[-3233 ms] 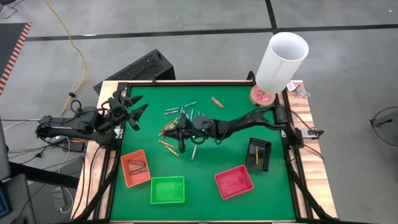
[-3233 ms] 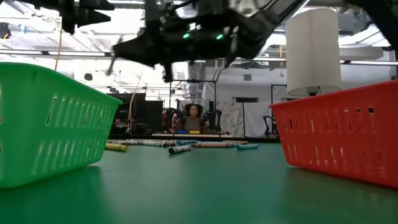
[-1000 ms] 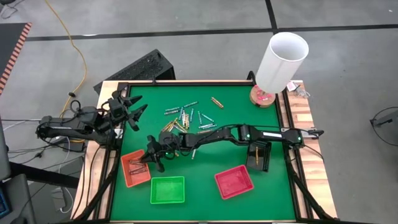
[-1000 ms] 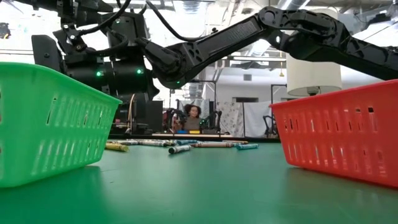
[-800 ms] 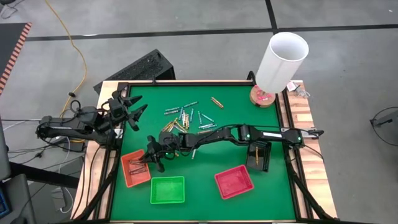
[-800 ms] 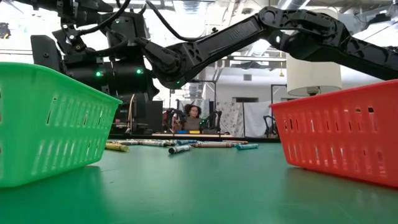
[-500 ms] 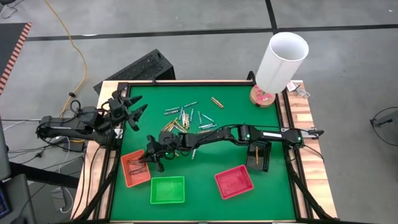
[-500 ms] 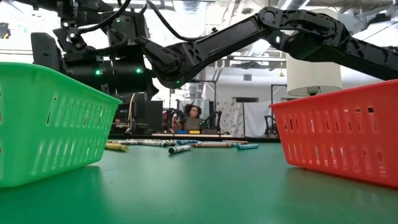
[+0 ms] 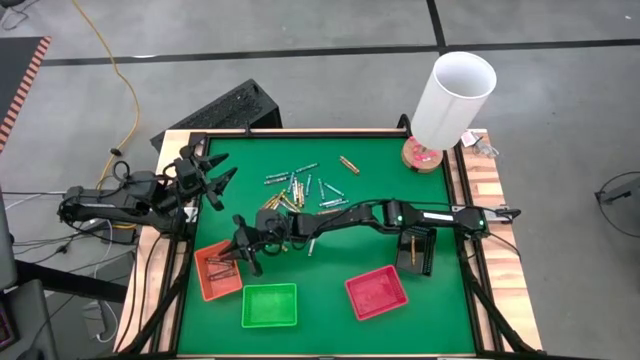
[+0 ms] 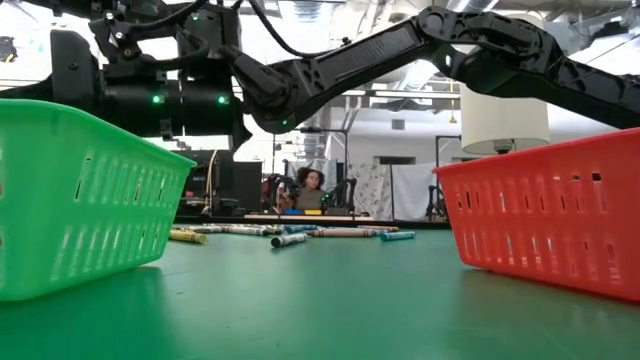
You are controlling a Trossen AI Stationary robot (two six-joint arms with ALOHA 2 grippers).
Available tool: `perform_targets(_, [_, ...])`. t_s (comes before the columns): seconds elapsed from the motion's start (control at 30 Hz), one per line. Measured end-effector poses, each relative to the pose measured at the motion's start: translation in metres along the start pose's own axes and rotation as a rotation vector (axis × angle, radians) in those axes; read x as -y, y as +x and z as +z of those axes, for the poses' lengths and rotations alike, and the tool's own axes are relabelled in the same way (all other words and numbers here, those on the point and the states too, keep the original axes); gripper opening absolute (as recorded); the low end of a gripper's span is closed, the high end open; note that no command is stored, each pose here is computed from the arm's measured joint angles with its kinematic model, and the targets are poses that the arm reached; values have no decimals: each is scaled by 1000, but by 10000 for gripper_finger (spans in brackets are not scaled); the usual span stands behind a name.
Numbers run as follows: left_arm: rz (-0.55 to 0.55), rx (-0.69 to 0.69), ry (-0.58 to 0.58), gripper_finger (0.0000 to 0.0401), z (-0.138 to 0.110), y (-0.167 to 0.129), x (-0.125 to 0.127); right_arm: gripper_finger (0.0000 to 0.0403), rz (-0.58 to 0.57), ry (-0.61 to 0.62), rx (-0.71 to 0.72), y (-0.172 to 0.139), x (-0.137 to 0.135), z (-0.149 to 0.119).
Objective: Sort crayons
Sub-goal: Adjust the orange bin on the table
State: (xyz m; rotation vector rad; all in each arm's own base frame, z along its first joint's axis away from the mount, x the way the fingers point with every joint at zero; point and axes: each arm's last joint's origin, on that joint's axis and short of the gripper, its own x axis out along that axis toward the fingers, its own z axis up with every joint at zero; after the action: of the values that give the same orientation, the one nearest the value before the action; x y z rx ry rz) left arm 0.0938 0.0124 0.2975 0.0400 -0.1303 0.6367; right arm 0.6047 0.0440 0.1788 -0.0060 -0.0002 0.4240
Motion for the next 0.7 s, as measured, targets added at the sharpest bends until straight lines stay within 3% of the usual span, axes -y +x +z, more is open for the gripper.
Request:
perform_targets(0.33, [30,-6,36,212,0,0,-1,66,-36,-79,-133,-19,11,46])
perform_targets(0.5, [47,-19,50,212,-2,0,-1,66,-156,-42,-256,-24,14,42])
perform_targets(0.7, [46,-29,48,212,-3,0,-1,66,-399,-27,-369,-29,22,27])
